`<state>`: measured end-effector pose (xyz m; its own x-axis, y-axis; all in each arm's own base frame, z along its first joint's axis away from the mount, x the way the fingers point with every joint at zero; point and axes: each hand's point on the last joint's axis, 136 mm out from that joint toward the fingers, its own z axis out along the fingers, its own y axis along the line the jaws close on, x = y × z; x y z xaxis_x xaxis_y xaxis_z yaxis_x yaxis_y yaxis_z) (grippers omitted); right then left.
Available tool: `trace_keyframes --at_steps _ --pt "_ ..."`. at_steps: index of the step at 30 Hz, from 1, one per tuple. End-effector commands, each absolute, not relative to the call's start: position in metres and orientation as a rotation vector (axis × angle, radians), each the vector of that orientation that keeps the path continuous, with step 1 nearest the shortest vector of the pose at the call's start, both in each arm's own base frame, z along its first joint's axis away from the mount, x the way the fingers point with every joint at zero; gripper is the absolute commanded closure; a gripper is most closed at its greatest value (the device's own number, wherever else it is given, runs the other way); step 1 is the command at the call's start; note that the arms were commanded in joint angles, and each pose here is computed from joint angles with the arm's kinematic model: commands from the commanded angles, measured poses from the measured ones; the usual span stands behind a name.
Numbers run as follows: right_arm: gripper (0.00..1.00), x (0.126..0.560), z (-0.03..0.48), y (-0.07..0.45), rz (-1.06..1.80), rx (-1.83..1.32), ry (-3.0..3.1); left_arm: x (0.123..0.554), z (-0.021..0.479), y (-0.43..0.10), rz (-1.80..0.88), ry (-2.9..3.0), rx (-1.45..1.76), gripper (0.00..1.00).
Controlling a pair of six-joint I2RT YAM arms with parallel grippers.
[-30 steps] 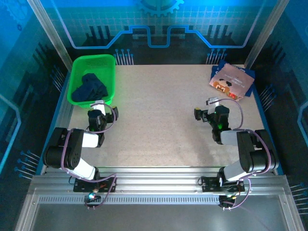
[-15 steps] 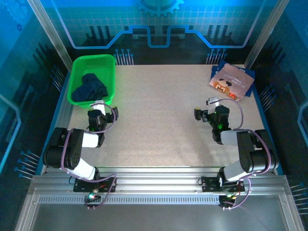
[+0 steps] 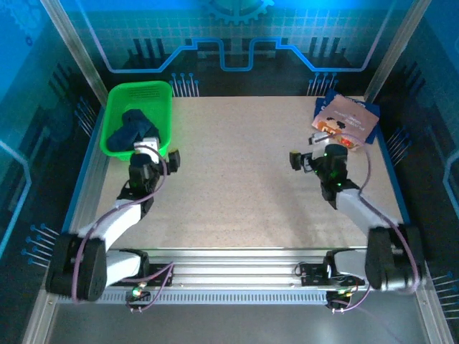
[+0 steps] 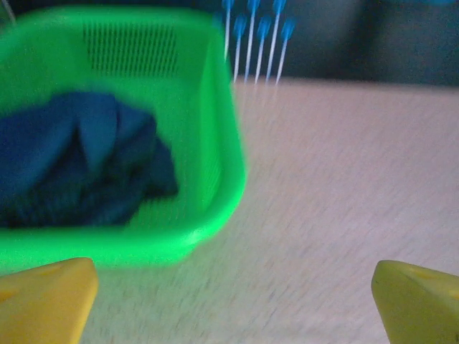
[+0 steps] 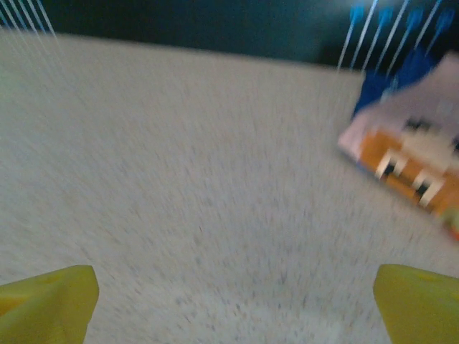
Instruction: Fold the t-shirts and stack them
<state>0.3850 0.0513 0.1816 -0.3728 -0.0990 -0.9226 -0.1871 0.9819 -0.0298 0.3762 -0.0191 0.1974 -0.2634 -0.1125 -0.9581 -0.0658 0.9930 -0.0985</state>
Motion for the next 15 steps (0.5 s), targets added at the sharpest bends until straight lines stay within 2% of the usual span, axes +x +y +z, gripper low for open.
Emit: trace_keyframes --at_steps 1,6,9,15 --pt "0.00 0.348 0.212 0.080 0.203 -0.286 2.031 0.347 0.225 -0.025 -0.128 1.937 -0.222 0.01" --pt "0.00 0.334 0.243 0.097 0.360 -0.240 2.178 0.329 0.269 -0.008 -0.121 2.015 -0.417 0.01" --pt "0.00 0.342 0.250 0.114 0.473 -0.250 2.271 0.350 0.288 0.003 -0.126 2.147 -0.491 0.01" --pt "0.00 0.360 0.272 0.163 0.671 -0.342 2.333 0.413 0.260 0.046 0.019 2.407 -0.659 0.01"
